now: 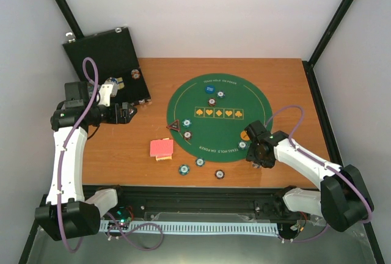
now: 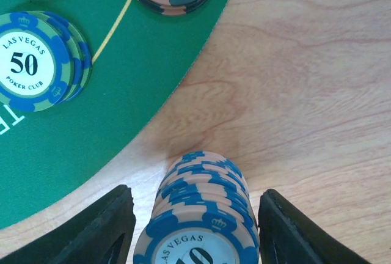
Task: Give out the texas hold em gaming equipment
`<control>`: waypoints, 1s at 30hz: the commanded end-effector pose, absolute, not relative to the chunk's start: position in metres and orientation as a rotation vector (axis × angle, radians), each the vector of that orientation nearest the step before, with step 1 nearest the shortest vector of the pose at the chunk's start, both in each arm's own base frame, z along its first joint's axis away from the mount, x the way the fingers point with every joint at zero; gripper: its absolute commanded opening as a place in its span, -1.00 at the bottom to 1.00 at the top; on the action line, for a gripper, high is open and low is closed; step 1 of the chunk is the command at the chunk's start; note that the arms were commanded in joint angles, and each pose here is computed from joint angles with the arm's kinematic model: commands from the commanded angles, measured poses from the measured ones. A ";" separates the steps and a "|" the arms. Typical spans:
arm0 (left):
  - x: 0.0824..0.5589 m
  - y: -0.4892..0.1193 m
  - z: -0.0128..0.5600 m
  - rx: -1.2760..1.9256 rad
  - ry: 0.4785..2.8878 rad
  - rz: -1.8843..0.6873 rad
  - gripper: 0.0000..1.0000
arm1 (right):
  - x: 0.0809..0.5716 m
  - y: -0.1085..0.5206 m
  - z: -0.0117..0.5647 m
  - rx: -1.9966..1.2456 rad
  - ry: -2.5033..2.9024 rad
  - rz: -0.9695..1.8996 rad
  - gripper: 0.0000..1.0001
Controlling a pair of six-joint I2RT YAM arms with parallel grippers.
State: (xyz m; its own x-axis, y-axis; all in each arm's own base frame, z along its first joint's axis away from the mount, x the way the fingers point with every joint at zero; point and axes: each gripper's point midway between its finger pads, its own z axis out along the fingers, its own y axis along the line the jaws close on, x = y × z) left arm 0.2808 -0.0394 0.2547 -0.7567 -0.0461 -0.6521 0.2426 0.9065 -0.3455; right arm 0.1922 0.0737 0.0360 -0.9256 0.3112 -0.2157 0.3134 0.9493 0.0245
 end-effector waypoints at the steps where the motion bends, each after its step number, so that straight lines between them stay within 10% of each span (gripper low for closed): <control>1: 0.280 -0.039 0.269 0.158 2.331 -0.530 1.00 | 0.195 0.072 0.038 0.493 2.860 -0.005 0.03; 30: 0.280 -0.041 0.268 0.159 2.329 -0.543 1.00 | 0.197 0.074 0.050 0.489 2.853 0.003 -0.08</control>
